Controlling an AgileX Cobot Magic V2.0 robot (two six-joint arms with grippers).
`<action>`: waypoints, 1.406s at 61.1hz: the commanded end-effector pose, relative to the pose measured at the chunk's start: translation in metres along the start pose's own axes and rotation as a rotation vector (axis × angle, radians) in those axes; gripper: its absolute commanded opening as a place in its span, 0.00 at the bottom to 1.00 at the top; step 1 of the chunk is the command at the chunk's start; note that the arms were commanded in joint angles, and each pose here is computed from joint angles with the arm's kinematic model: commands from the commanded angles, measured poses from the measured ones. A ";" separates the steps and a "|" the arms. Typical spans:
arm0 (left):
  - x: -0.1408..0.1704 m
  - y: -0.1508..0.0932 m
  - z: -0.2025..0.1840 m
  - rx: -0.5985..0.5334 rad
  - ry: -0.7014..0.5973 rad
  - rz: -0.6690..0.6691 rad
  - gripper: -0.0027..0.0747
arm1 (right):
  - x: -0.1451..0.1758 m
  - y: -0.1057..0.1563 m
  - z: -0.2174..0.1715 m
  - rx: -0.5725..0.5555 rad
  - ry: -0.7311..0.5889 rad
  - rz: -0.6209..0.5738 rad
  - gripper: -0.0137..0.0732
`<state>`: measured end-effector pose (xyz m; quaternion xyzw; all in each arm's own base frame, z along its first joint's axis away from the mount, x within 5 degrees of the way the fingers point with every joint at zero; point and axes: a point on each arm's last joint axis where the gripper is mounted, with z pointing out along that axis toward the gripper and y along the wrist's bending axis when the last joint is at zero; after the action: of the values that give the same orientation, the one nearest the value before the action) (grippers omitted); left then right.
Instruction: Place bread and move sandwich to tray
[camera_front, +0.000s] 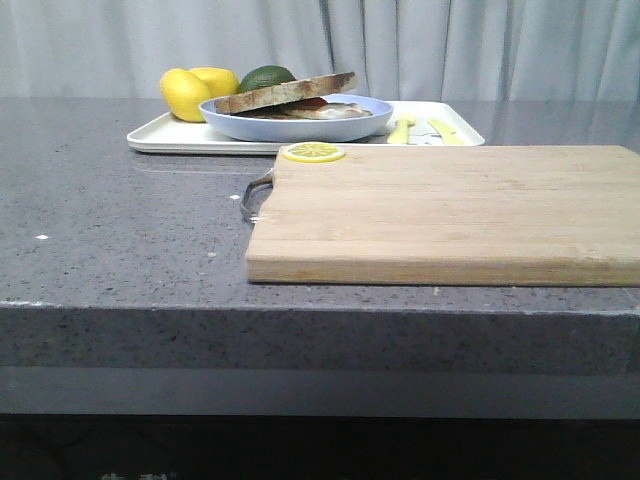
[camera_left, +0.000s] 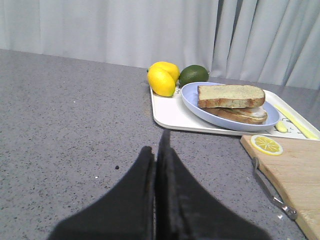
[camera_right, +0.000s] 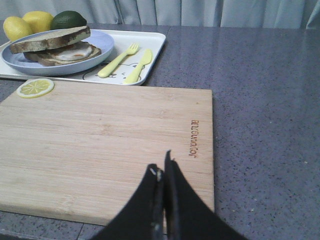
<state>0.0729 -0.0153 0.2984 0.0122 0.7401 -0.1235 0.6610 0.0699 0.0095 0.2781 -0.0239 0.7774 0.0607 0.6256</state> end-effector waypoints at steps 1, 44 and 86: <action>-0.017 -0.002 -0.002 0.011 -0.113 -0.023 0.01 | -0.015 0.000 -0.002 0.004 -0.103 0.004 0.09; 0.011 0.006 -0.014 -0.038 -0.212 -0.017 0.01 | -0.015 0.000 -0.002 0.004 -0.103 0.004 0.09; 0.091 0.027 -0.012 -0.174 -0.153 -0.026 0.01 | -0.015 0.000 -0.002 0.004 -0.099 0.004 0.09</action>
<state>0.0562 -0.0011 0.1975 -0.0583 0.7291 -0.0620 0.6791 0.0699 0.0095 0.2782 -0.0238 0.7772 0.0607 0.6259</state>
